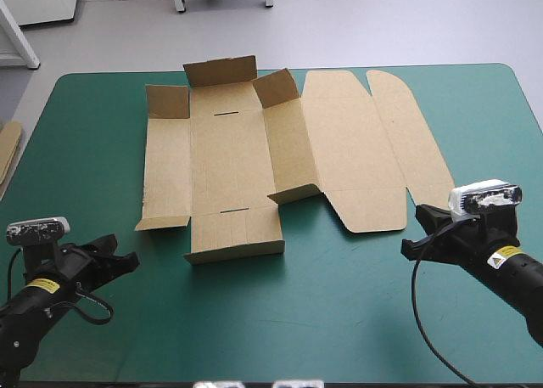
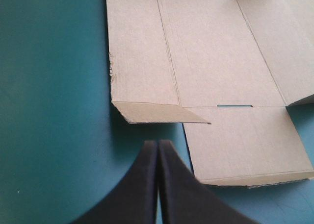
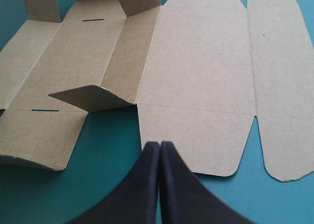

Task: Fold the box

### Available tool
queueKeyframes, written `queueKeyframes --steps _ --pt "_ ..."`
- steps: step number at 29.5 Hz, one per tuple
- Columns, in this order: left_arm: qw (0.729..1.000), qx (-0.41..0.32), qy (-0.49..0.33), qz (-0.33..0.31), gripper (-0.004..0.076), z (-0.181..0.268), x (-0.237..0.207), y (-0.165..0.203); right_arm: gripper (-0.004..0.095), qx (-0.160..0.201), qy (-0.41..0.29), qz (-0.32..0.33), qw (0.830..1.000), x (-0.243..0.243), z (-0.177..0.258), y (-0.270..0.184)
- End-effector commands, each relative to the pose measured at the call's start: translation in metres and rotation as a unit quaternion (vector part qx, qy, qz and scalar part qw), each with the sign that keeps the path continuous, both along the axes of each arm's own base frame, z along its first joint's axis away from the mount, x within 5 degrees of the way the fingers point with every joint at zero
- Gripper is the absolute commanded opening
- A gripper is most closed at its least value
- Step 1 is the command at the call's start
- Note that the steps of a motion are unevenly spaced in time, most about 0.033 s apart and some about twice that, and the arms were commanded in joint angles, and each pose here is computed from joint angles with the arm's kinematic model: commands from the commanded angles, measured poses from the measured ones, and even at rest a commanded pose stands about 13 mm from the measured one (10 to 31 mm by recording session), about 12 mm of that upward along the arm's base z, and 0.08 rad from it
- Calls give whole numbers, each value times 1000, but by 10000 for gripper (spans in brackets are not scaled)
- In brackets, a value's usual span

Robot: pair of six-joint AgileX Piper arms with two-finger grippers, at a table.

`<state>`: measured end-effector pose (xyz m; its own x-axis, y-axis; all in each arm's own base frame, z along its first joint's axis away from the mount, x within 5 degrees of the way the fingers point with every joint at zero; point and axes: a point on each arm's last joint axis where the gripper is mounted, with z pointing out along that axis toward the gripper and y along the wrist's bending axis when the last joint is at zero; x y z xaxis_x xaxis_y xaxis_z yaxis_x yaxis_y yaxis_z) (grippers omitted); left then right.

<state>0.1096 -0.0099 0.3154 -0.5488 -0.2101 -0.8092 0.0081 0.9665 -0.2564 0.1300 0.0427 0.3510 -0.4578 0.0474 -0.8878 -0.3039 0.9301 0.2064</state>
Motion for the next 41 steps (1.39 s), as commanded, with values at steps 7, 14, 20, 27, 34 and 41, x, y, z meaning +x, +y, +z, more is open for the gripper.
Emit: queueKeyframes --steps 7,14,20,27,34,41 --pt "999 -7 -40 5 -8 15 4 0 -4 7 -29 -3 1000 1 11 0" --pt "999 -7 -40 5 -8 15 4 0 -4 -3 -40 -1 999 2 12 0" --pt "999 -7 -40 5 -8 15 4 0 -4 -4 -40 -1 999 2 12 0" --pt "999 -7 -38 4 -8 14 4 0 -4 2 -37 0 999 1 12 0" --pt "1000 -12 -9 6 -1 7 17 1 -4 3 -37 -2 999 2 12 0" --pt "996 -71 57 -6 21 -11 61 -2 -4 0 -19 0 1000 9 7 1"
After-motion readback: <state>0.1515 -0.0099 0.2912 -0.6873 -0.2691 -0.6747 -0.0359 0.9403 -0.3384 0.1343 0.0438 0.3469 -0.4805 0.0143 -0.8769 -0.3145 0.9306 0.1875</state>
